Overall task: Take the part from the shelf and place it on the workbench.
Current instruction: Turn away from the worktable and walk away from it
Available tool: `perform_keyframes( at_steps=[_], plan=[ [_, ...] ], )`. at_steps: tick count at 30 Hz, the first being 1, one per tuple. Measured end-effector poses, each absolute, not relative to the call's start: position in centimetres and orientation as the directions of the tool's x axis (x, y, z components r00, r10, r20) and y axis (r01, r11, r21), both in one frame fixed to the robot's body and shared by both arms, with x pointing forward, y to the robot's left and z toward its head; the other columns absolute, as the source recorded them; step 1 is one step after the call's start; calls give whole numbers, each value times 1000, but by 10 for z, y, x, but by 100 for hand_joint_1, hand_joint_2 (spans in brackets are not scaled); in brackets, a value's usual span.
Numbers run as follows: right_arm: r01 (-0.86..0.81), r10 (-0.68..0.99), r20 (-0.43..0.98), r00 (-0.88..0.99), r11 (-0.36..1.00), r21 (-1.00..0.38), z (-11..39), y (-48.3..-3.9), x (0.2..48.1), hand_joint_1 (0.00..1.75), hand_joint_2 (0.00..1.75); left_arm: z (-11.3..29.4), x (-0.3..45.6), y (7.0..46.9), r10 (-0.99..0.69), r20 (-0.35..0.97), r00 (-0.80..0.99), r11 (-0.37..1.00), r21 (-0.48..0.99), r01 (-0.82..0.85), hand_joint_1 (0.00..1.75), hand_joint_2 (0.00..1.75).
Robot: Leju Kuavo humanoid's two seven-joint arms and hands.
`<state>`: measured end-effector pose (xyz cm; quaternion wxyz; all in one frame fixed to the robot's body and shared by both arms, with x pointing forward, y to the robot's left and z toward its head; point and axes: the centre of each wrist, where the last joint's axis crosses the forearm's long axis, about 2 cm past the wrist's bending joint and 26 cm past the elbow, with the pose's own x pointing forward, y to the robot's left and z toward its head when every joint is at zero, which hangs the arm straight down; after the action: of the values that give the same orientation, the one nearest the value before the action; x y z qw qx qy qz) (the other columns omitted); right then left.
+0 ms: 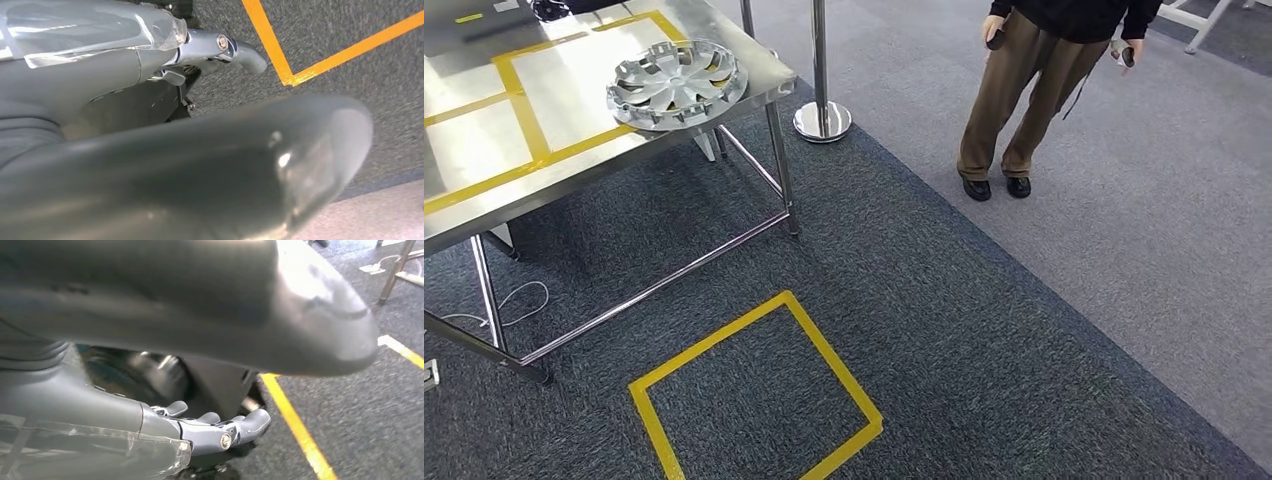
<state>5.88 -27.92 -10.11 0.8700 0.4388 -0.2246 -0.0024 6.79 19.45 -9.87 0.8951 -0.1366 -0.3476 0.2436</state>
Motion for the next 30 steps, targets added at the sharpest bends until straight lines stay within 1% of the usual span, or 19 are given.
perform_keyframes(
  at_steps=[30],
  plan=[
    [-185,-219,394,892,620,763,-101,-281,60,0,0,-99,69,195,532,556,639,842,-428,-328,0,0]
  ],
)
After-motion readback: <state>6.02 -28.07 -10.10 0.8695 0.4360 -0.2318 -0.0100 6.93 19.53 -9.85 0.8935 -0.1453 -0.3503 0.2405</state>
